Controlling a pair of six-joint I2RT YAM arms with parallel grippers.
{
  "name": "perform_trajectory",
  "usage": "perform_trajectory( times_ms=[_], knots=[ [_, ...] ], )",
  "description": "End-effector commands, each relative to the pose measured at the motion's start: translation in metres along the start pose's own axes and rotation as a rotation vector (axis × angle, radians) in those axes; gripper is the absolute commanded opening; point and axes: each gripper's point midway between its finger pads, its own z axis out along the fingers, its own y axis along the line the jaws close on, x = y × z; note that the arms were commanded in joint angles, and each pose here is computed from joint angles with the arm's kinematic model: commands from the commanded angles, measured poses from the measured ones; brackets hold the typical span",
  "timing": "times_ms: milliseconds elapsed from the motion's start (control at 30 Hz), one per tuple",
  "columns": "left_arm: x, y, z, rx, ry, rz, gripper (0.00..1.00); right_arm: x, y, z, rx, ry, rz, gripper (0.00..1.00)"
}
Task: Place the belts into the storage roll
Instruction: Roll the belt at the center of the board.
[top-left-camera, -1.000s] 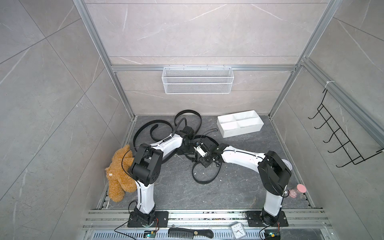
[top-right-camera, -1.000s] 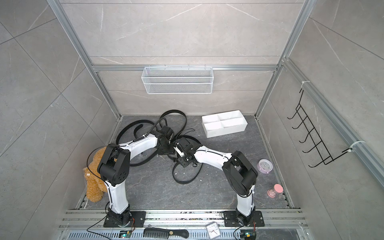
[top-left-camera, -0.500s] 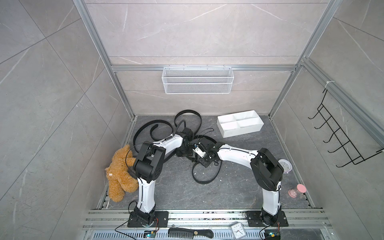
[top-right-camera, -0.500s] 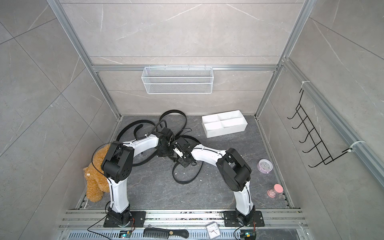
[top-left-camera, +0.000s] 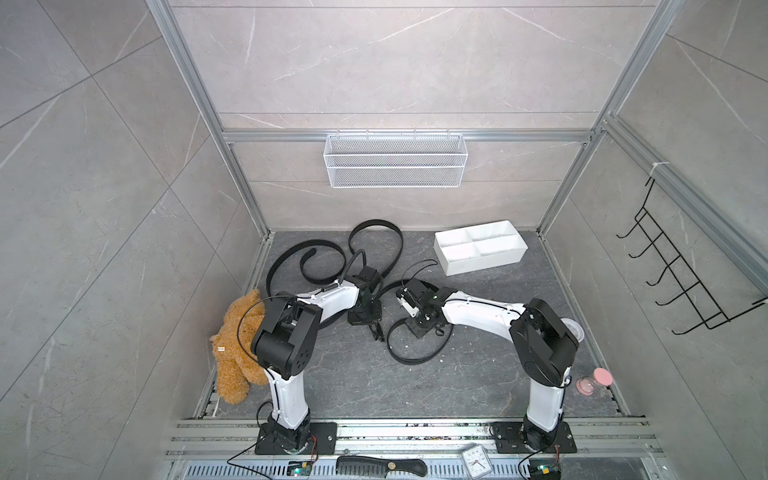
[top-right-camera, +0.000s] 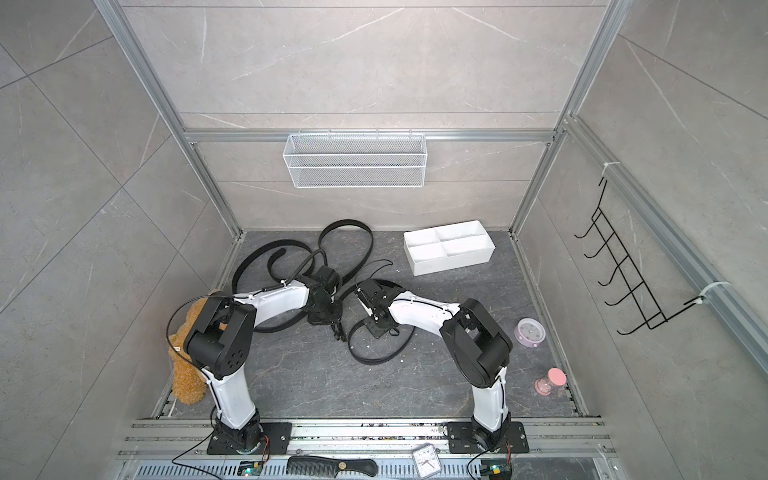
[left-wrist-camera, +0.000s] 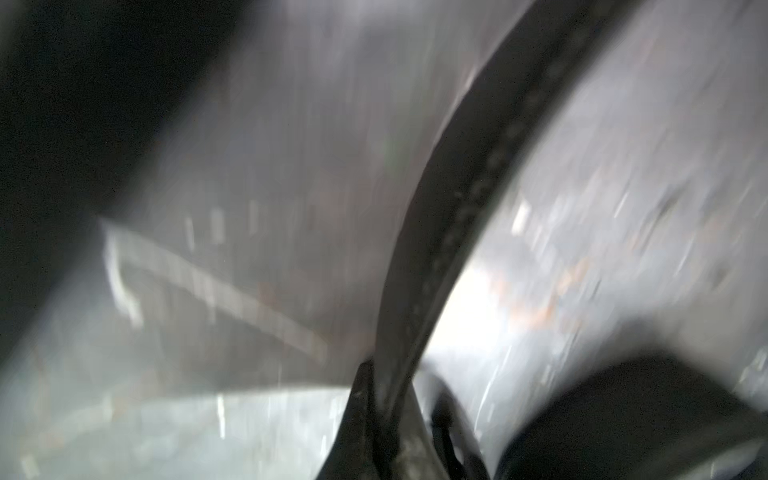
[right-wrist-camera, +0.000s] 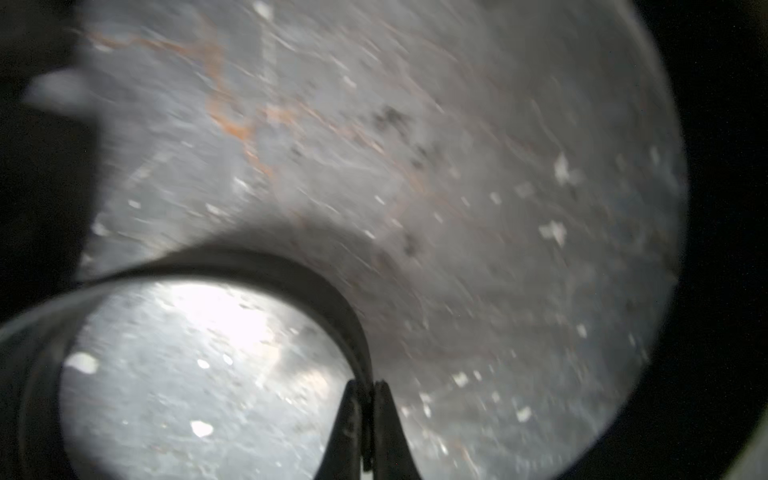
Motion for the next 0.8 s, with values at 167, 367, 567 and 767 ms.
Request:
perform_trajectory(
  times_ms=[167,367,567,767],
  knots=[
    [0.058,0.027,-0.029,-0.041,0.055,-0.086,0.0,0.042,-0.027,-0.016,0.086,0.102,0.314,0.0],
    [0.091,0.032,-0.032,-0.024,0.056,-0.195,0.0,0.054,-0.017,-0.022,0.034,0.125,0.533,0.0],
    [0.11,-0.004,-0.024,0.008,0.056,-0.241,0.0,0.058,-0.002,-0.022,-0.065,0.077,0.779,0.0],
    [0.107,-0.028,-0.02,0.046,-0.018,-0.335,0.0,0.044,-0.015,-0.025,-0.015,-0.005,0.882,0.0]
  ],
)
